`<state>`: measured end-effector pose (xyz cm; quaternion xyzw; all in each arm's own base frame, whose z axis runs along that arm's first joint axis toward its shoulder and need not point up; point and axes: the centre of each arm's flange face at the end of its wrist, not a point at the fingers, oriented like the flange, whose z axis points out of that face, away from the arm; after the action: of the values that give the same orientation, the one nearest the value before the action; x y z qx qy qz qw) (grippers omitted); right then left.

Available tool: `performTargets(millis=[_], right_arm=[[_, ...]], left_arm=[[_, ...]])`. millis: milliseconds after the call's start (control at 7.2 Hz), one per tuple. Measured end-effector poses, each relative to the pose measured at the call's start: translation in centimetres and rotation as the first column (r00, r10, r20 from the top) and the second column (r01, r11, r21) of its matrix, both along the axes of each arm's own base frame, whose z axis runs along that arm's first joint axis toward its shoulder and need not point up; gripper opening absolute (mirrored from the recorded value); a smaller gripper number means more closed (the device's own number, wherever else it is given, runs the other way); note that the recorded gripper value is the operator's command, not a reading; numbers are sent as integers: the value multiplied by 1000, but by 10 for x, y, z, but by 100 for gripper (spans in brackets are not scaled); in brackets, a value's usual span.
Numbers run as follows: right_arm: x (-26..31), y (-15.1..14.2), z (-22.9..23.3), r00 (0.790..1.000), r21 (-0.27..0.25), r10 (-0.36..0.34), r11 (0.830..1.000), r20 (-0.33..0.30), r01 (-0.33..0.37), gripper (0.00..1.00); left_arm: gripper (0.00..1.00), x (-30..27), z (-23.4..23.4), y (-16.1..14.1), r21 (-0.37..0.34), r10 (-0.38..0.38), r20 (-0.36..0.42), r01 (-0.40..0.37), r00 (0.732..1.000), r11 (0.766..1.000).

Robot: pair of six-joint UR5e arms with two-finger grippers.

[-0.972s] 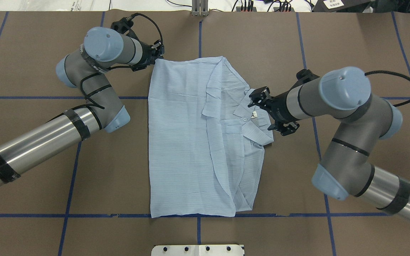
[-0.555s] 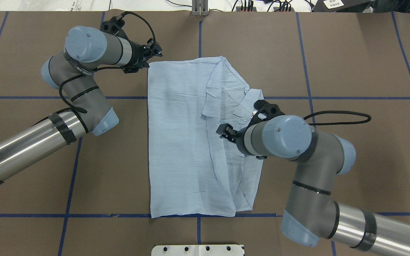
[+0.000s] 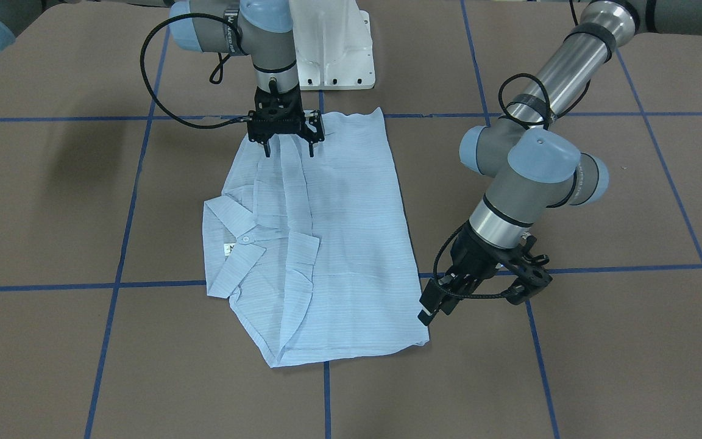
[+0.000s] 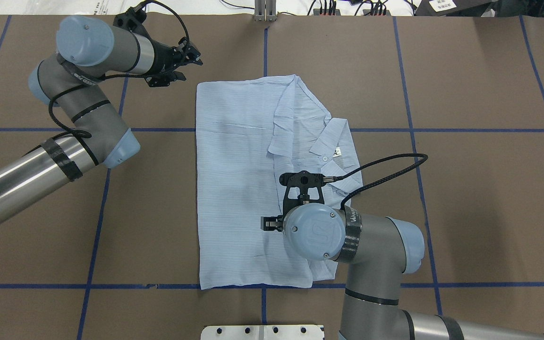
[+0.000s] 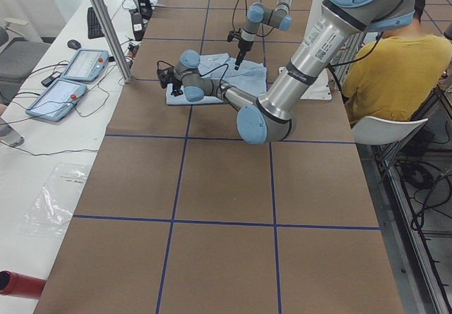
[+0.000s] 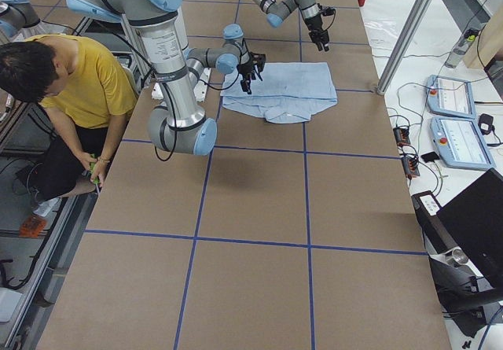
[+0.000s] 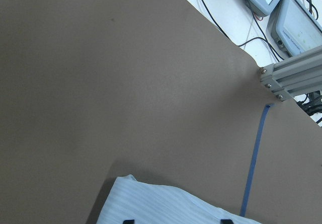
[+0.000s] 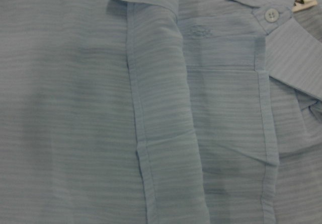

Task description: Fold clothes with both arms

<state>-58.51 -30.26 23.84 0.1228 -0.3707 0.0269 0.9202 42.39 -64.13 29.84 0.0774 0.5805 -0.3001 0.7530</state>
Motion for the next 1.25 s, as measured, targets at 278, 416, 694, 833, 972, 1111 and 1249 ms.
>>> performTargets(millis=[278,416,694,833,972,1111,1249], right_arm=[[-8,15,13,988,65,-112,991,-105,119,100],[-11,21,18,982,71,-134,987,-130,144,100],[-4,17,34,976,73,-143,985,-165,156,100],[6,9,47,973,75,-141,985,-184,157,100],[26,0,59,968,88,-147,982,-202,167,100],[53,-7,74,961,104,-158,977,-225,185,100],[83,-10,96,954,104,-162,976,-253,194,100]], left_arm=[[65,-12,2,0,-2,8,-11,-8,1000,1000],[65,-14,2,0,-1,9,-13,-9,1000,1000],[65,-17,3,-1,-1,6,-13,-7,1000,1000],[65,-20,3,-1,-1,4,-13,-4,1000,1000],[65,-23,3,-1,-2,7,-15,-7,1000,1000],[65,-26,1,0,-2,12,-19,-12,1000,1000],[65,-30,0,1,1,14,-23,-14,1000,1000]])
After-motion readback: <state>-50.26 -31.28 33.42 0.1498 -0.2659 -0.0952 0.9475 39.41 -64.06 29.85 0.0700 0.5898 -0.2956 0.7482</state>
